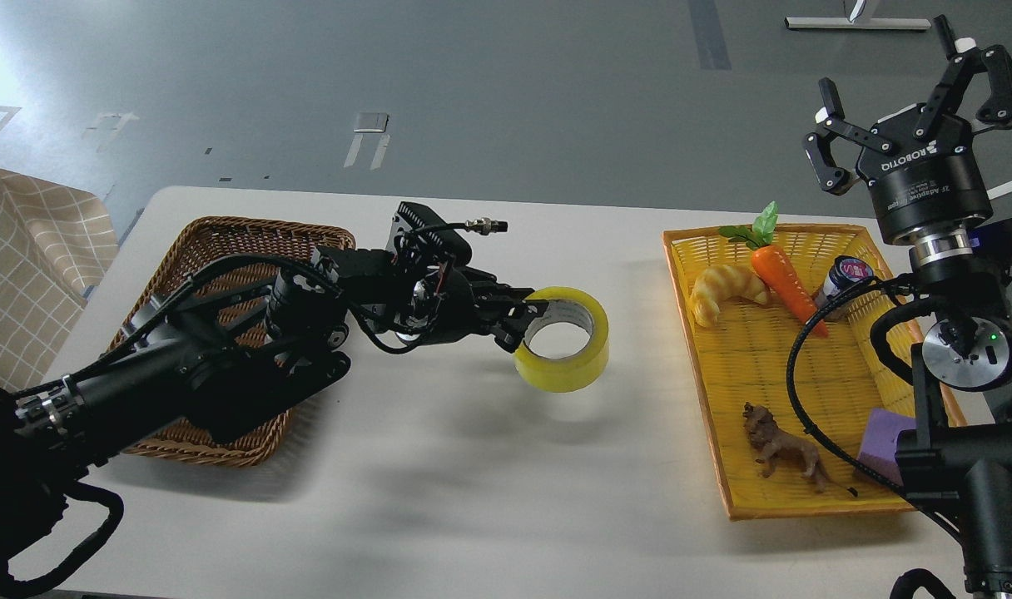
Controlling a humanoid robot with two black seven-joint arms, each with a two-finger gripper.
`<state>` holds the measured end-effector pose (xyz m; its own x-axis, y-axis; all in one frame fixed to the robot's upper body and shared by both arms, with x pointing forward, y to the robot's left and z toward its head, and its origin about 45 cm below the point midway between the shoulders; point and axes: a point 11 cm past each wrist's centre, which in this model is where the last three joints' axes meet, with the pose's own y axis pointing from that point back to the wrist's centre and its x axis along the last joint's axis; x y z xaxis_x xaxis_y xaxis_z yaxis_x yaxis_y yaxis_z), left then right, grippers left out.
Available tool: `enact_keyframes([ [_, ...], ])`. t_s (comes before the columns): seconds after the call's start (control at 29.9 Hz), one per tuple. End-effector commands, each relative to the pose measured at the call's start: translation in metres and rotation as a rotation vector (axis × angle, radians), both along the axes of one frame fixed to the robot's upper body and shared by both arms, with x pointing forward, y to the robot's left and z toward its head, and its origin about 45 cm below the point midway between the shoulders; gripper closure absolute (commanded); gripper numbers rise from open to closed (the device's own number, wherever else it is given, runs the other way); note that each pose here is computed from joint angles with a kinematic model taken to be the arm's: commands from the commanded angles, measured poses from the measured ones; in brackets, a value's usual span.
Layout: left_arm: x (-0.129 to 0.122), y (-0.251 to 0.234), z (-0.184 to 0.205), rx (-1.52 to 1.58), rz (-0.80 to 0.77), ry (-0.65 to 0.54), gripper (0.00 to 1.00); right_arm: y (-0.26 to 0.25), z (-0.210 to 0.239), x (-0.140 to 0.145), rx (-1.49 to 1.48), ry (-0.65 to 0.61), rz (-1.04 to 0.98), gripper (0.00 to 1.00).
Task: Place and transfer tape with both arms
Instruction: 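Grasp the tape roll rim with the left gripper and lift, then carry the tape roll over the wicker basket and lower it in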
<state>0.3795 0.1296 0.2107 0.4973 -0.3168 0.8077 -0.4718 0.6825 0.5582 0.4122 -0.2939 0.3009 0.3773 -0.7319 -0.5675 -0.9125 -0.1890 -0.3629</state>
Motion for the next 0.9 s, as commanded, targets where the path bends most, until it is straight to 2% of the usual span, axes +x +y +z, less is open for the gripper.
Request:
enact_keyframes([
  [0.0, 0.013, 0.015, 0.021, -0.02, 0.035, -0.009, 1.0, 0.001, 0.002, 0.0, -0.002, -0.003, 0.001, 0.02],
  [0.17, 0.03, 0.066, 0.054, -0.024, 0.115, -0.025, 1.0, 0.001, 0.002, 0.0, -0.001, -0.003, 0.002, 0.02],
  [0.4, 0.032, 0.147, 0.08, 0.023, 0.214, -0.043, 1.0, 0.002, -0.001, 0.0, -0.002, 0.002, 0.005, 0.02],
  [0.57, 0.027, 0.186, 0.081, 0.069, 0.277, -0.042, 1.0, 0.004, -0.001, 0.0, -0.004, 0.005, 0.009, 0.02],
  [0.87, 0.008, 0.239, 0.06, 0.129, 0.367, -0.029, 1.0, 0.004, -0.002, 0.0, -0.007, 0.007, 0.011, 0.02],
])
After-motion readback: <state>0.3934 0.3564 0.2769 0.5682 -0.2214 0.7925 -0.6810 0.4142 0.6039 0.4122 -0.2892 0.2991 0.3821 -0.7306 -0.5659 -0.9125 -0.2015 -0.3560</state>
